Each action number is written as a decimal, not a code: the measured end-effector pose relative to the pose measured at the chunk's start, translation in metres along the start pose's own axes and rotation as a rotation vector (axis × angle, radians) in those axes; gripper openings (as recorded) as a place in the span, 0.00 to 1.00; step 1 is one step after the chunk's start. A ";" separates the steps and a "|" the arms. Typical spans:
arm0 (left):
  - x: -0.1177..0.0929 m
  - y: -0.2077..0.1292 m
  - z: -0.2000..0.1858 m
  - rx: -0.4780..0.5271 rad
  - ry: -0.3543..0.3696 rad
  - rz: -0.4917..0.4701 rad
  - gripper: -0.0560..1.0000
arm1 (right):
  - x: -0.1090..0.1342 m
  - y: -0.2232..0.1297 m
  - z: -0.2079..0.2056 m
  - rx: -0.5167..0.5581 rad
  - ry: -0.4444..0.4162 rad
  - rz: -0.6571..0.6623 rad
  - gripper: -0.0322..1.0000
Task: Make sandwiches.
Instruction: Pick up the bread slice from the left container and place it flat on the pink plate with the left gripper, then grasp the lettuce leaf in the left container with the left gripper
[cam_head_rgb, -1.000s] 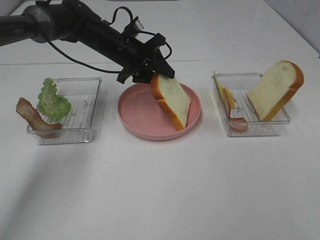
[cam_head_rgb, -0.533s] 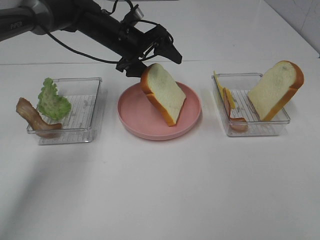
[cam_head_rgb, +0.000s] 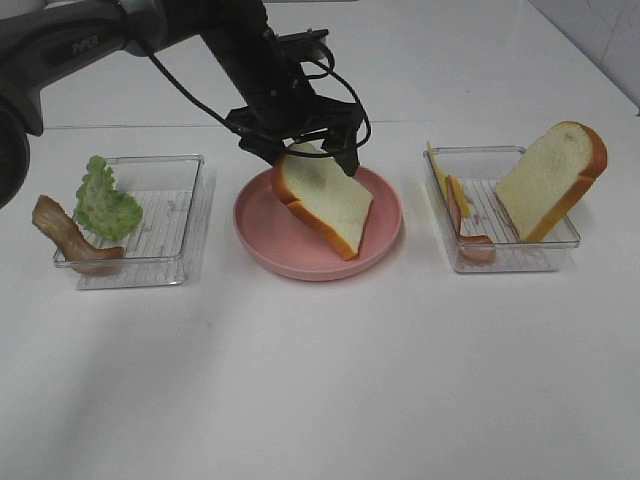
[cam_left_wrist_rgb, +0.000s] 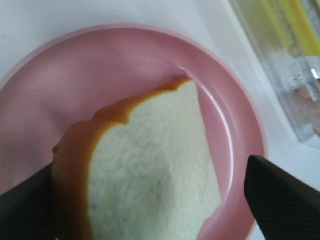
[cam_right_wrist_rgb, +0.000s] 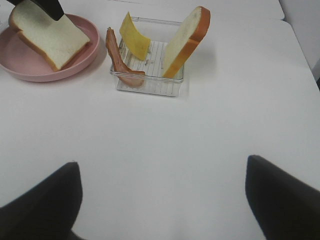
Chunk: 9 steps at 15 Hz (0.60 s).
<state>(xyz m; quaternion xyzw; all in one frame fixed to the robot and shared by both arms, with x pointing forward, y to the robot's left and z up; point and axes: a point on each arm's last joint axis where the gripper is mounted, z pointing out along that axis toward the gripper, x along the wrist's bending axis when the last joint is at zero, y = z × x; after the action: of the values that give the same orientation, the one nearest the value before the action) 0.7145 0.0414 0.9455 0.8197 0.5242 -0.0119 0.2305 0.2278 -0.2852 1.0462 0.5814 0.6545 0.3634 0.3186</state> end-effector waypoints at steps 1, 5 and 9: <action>0.005 -0.001 -0.003 0.022 0.064 -0.016 0.86 | 0.000 0.000 0.000 0.000 0.000 0.000 0.79; 0.007 -0.005 -0.005 0.074 0.092 -0.023 0.86 | 0.000 0.000 0.000 0.000 0.000 0.000 0.79; 0.007 0.005 -0.032 0.015 0.156 0.011 0.84 | 0.000 0.000 0.000 0.000 0.000 0.000 0.79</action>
<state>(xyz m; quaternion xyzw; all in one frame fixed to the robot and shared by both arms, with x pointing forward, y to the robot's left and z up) 0.7144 0.0581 0.9745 0.8226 0.5361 0.0494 0.1827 0.2278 -0.2852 1.0462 0.5814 0.6545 0.3634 0.3186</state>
